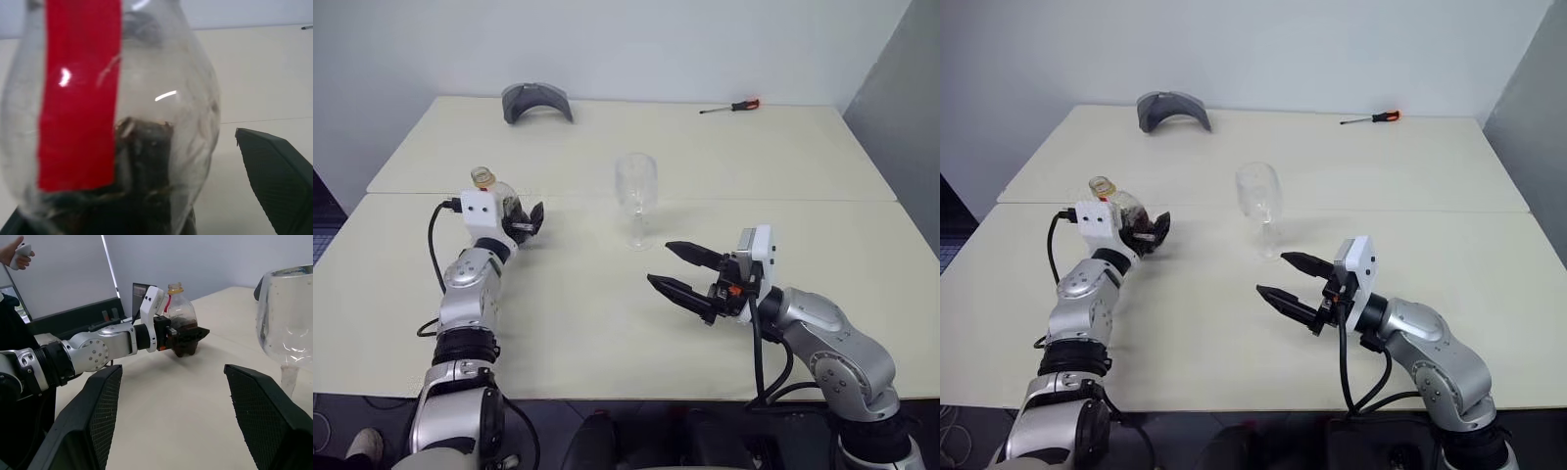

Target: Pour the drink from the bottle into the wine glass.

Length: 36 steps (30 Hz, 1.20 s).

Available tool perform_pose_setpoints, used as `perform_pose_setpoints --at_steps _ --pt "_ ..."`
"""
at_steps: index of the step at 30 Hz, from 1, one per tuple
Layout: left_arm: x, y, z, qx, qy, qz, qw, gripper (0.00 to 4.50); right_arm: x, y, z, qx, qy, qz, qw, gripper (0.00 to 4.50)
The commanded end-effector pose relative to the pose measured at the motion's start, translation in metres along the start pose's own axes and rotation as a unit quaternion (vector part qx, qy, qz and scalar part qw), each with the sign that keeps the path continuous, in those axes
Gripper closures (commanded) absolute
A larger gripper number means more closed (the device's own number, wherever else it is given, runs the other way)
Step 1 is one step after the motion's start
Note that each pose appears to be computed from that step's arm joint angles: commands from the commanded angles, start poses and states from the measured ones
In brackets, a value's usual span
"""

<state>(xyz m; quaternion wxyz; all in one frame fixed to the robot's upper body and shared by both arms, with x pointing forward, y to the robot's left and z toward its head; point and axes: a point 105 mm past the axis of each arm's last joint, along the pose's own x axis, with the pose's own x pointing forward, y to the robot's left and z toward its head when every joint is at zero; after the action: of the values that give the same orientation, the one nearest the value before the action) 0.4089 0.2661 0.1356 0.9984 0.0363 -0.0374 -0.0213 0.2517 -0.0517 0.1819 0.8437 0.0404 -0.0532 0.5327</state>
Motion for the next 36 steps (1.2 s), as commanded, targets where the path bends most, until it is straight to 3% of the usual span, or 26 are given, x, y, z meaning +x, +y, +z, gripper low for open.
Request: perform_pose_setpoints --at_steps 1,7,10,15,24,29,35,36 --pt "0.003 0.003 0.014 0.009 -0.026 0.001 1.0 1.26 0.0 0.008 0.012 -0.014 -0.025 0.01 1.0 0.93" --pt "0.004 0.007 0.017 0.013 -0.029 -0.001 0.999 3.14 0.001 0.005 0.013 -0.012 -0.028 0.002 1.0 0.93" --pt "0.005 0.006 0.018 0.014 -0.031 -0.003 0.999 3.63 0.001 0.005 0.014 -0.012 -0.03 0.002 0.999 0.93" --pt "0.012 -0.007 0.031 0.036 -0.033 -0.033 0.998 3.65 0.004 -0.001 0.019 -0.015 -0.034 -0.003 0.999 0.93" --pt "0.046 -0.056 0.109 0.158 -0.083 -0.16 0.971 3.65 0.017 -0.054 0.057 -0.033 -0.057 -0.057 0.996 0.93" --pt "0.055 -0.09 0.143 0.279 -0.111 -0.235 0.924 3.65 0.032 -0.08 0.064 -0.076 -0.04 -0.079 0.993 0.93" --pt "0.057 -0.11 0.161 0.404 -0.133 -0.273 0.863 3.65 0.043 -0.085 0.069 -0.073 -0.046 -0.074 0.993 0.93" --pt "0.056 -0.114 0.163 0.443 -0.14 -0.279 0.84 3.65 0.044 -0.085 0.069 -0.075 -0.046 -0.073 0.994 0.93"
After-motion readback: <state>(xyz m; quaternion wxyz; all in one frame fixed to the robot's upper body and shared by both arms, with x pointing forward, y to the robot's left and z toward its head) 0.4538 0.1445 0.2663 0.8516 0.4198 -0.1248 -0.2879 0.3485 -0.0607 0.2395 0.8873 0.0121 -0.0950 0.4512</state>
